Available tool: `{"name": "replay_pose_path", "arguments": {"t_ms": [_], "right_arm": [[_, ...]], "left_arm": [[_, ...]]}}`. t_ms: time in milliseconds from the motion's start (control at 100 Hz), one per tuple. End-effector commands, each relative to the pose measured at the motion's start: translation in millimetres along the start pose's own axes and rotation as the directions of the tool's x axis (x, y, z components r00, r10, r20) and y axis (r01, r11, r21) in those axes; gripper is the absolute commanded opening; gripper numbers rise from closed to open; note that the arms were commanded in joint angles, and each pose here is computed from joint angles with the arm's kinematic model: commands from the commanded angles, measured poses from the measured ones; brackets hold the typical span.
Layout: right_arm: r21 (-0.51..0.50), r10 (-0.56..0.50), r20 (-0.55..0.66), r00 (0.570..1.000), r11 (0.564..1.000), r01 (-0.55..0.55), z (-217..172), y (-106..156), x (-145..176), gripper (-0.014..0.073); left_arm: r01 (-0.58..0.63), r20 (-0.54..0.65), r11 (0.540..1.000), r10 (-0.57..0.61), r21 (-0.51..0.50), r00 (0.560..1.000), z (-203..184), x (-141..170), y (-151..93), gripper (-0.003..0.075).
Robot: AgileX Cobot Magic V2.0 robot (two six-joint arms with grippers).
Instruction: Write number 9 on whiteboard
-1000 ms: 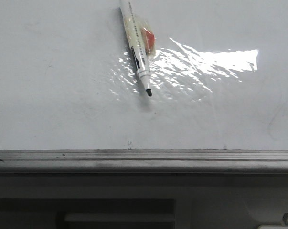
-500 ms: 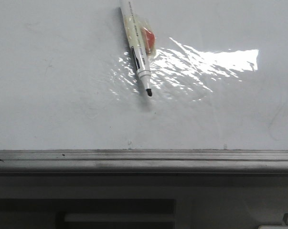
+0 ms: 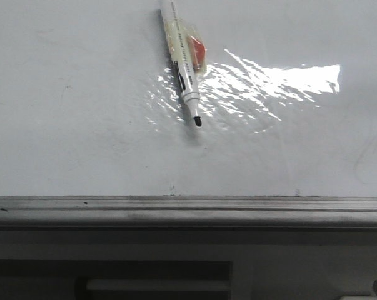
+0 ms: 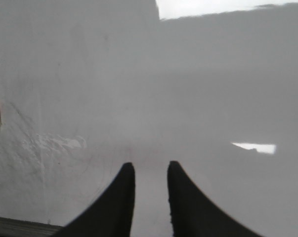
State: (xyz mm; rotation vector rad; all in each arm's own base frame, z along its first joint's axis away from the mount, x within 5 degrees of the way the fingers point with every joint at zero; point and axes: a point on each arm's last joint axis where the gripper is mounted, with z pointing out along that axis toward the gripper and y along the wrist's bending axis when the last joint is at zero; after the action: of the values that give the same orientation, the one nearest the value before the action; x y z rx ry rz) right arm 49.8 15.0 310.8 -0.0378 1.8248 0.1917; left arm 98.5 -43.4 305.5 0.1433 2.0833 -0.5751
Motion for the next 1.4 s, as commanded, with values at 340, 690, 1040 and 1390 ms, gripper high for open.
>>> {"name": "replay_pose_path", "arguments": {"t_ms": [340,690,1040,1390], "right_arm": [[-0.132,-0.092,-0.041,0.995,0.988,0.086,3,8,-17,0.0316],[-0.152,-0.091,-0.018,0.996,0.985,0.087,4,9,-20,0.0316],[-0.166,-0.060,-0.020,0.998,0.984,0.056,3,11,-20,0.0316],[-0.170,-0.053,-0.020,0.998,0.984,0.049,3,11,-20,0.0316]], "left_arm": [[-0.076,-0.134,0.934,0.129,0.348,0.982,48,-36,-64,0.0314],[0.170,-0.108,0.911,-0.139,0.377,0.984,93,-26,-110,0.0315],[0.233,-0.157,0.919,-0.191,0.319,0.969,122,-14,-117,0.0315],[0.252,-0.193,0.920,-0.200,0.300,0.961,136,-12,-122,0.0315]]}}
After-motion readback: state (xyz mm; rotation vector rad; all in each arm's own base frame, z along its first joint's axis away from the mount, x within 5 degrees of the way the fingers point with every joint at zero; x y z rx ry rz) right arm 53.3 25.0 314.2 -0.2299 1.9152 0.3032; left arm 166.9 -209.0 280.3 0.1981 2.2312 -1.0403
